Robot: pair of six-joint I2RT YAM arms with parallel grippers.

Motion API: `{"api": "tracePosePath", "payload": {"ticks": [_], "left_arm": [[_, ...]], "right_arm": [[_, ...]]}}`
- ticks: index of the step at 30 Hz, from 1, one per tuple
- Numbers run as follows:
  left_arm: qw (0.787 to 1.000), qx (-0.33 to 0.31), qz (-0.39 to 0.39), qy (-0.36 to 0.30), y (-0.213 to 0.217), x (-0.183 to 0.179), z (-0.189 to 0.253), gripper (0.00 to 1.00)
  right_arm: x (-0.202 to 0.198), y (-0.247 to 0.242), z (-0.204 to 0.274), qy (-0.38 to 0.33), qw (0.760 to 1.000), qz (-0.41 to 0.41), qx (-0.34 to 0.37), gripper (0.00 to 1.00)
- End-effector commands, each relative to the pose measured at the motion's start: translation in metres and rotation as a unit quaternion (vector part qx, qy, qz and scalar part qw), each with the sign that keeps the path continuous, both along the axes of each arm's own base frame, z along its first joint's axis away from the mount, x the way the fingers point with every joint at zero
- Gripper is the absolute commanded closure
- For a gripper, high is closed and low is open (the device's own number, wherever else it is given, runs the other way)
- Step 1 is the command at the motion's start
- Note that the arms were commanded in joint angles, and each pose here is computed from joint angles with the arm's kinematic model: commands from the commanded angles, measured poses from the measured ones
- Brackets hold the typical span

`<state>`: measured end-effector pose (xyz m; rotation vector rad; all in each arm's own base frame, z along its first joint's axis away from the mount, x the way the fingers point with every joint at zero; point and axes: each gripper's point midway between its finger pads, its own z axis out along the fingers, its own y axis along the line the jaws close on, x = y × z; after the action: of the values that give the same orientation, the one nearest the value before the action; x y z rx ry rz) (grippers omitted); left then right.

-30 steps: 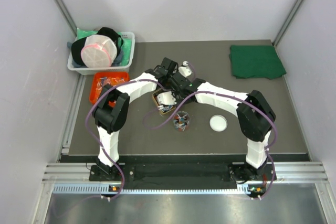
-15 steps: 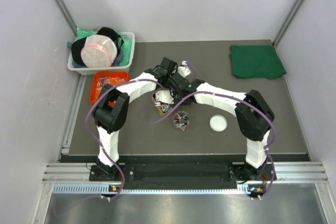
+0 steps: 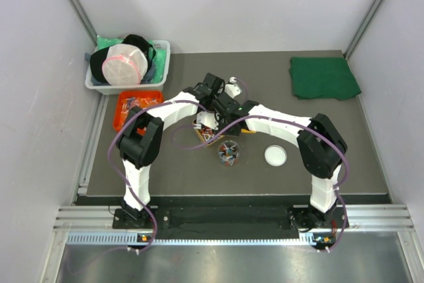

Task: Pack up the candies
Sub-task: Scoop the fake candies from the storage box.

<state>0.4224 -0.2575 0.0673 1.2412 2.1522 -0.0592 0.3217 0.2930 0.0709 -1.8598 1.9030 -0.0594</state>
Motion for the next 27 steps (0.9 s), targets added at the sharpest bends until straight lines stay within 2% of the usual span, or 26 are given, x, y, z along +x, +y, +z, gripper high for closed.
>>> {"api": "tracePosePath", "payload": {"ticks": [1, 10, 22, 27], "left_arm": [[0.997, -0.044, -0.018, -0.058, -0.026, 0.002, 0.051, 1.00], [0.998, -0.031, -0.007, -0.061, -0.021, 0.004, 0.048, 1.00], [0.998, -0.019, -0.004, -0.058, -0.017, 0.006, 0.039, 1.00], [0.998, -0.003, 0.001, -0.058, -0.013, 0.009, 0.027, 1.00]], "right_arm": [[-0.005, 0.002, 0.015, 0.016, 0.998, -0.027, 0.047, 1.00], [-0.004, -0.002, 0.024, 0.030, 0.995, -0.059, 0.073, 1.00], [0.007, 0.002, 0.049, 0.008, 0.995, -0.062, 0.084, 1.00], [0.016, -0.004, 0.054, -0.017, 0.995, -0.066, 0.067, 1.00]]}}
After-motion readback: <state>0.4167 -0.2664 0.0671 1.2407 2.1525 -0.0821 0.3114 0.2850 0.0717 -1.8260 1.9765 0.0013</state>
